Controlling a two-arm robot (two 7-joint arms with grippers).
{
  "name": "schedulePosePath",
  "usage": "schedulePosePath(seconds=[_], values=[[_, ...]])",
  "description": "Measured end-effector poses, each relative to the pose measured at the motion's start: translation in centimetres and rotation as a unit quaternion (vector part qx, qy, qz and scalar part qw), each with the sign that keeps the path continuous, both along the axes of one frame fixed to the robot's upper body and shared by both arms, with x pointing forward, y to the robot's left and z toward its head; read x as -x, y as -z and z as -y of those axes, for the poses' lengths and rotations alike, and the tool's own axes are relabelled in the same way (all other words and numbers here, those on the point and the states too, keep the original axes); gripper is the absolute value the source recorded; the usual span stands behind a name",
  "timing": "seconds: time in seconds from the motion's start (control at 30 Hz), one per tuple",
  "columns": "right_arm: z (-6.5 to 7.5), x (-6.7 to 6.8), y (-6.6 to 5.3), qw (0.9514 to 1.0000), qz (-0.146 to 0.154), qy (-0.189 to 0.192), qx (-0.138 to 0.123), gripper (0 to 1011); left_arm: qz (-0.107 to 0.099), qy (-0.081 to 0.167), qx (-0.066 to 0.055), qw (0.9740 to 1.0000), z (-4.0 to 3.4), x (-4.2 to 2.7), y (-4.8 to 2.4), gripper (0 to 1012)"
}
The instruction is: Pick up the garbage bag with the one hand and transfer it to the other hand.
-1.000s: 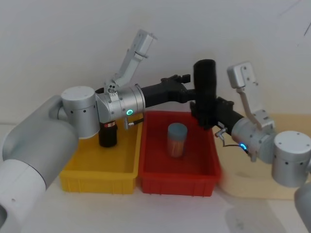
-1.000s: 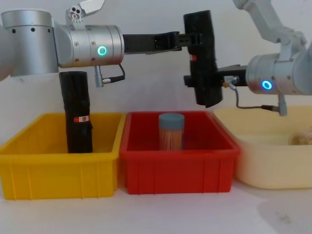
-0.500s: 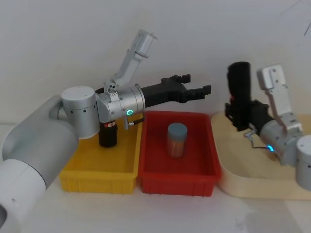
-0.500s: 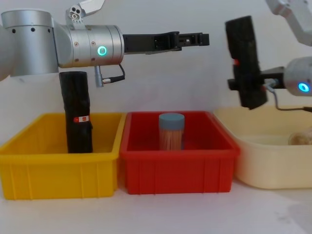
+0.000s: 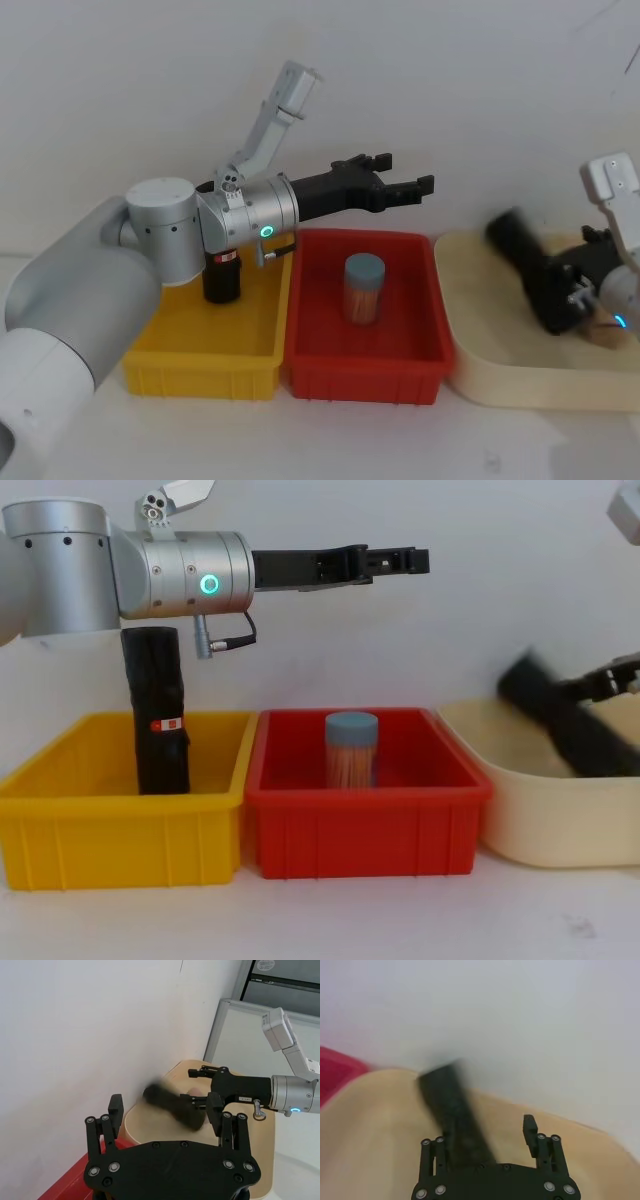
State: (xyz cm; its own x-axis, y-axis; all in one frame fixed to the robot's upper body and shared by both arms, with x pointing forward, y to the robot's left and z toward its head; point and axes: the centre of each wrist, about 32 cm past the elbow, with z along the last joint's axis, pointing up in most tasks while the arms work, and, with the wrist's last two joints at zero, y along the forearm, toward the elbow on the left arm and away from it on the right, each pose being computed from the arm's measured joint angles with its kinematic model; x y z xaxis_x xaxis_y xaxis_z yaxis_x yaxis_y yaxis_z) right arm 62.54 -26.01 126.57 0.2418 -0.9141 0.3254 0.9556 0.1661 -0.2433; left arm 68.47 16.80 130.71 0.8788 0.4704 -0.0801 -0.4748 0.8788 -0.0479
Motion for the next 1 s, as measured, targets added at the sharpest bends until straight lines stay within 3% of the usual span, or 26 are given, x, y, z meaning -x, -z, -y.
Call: schedulePosePath(seconds=[0.27,1.0], values=[[1.3,0.1,0.1,0.9995,-0.013,0.021,0.019,1001,0.000,0.000,0.000,1.0000,0.00,0.00,0.00,1001],[2.4,0.2,0.1,0.9982,-0.025,0.040,0.037,1004,0.000,0.000,0.000,1.0000,0.00,0.00,0.00,1001]])
